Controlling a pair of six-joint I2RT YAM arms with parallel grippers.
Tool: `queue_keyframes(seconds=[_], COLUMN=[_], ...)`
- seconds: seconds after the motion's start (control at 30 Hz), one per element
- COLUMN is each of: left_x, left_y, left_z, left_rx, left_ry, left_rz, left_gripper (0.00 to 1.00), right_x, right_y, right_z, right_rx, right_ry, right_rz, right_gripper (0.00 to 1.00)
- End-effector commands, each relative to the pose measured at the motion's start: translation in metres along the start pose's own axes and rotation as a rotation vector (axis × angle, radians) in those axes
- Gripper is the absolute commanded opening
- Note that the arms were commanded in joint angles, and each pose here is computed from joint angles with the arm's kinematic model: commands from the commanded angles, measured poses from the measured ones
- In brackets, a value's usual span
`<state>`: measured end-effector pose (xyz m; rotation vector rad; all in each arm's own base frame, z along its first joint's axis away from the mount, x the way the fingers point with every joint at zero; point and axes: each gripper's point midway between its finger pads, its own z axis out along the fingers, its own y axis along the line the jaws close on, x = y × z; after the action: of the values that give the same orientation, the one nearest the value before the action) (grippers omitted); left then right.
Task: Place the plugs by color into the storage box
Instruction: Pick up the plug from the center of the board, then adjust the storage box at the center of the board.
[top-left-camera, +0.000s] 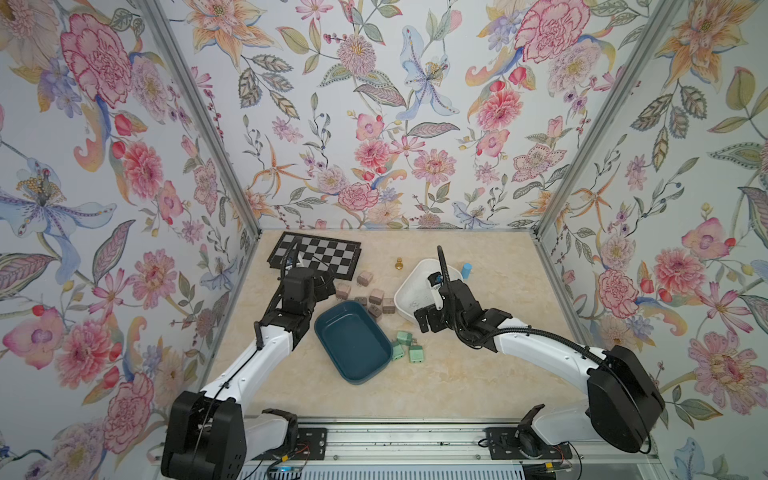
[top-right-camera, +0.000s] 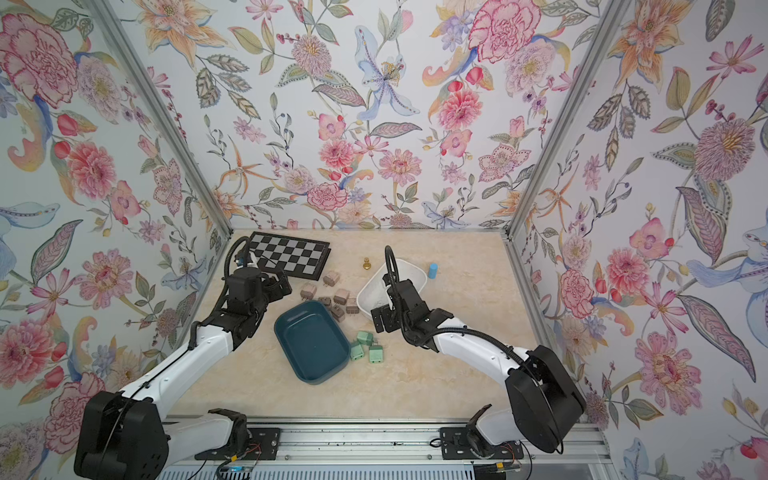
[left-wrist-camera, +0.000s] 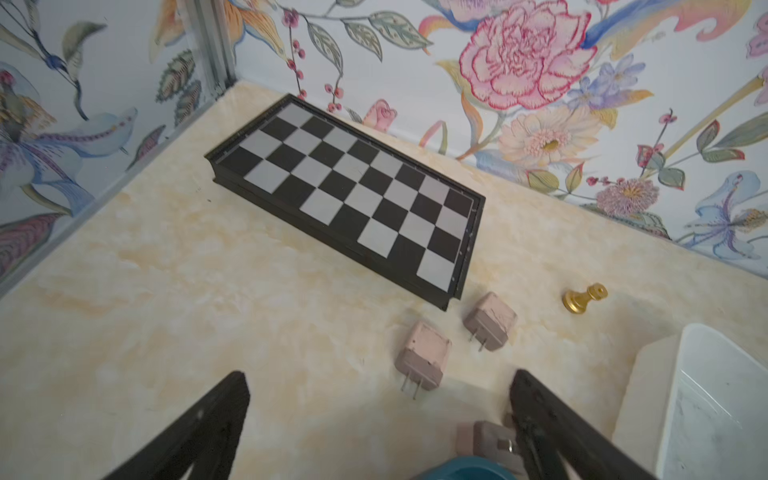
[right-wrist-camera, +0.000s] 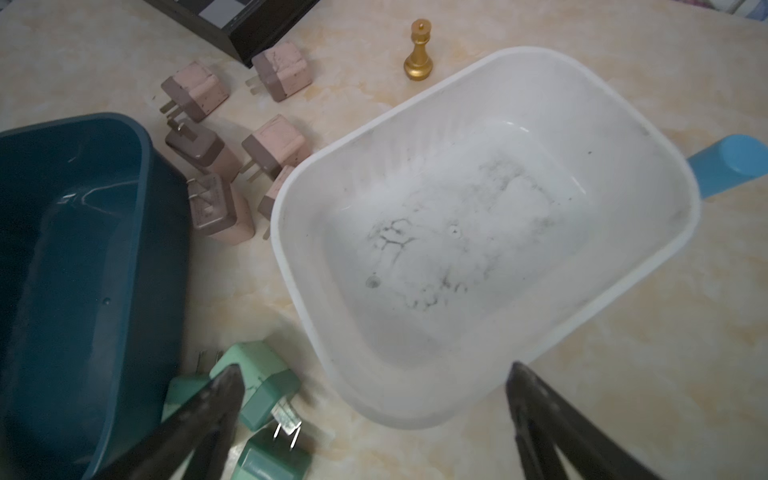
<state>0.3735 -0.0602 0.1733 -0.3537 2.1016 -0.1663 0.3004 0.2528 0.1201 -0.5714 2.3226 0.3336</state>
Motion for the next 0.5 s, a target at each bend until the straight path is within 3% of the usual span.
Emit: queue_keyframes(seconds=[0.0, 0.33, 0.47], left_x=[0.066, 0.138, 0.149], left_y=[-0.004, -0.013, -0.005], left_z=[-0.008, -0.028, -0.035], left_rx=[0.001, 0.019, 0.001], left_ry=[0.231, 0.413, 0.436], left_rz=[-0.09, -0.122, -0.123], left_gripper=[0.99, 0.97, 0.95], right_x=[0.03, 0.084, 0.096], right_y=[0.014, 0.044, 0.042], right_z=[-0.002, 0.008, 0.015], right_rx=[-0.03, -0.061, -0.036], right_ry=[0.12, 0.264, 0.298], right_rz=[0.053, 0.102, 0.116], right_gripper=[1.0, 0.91, 0.86])
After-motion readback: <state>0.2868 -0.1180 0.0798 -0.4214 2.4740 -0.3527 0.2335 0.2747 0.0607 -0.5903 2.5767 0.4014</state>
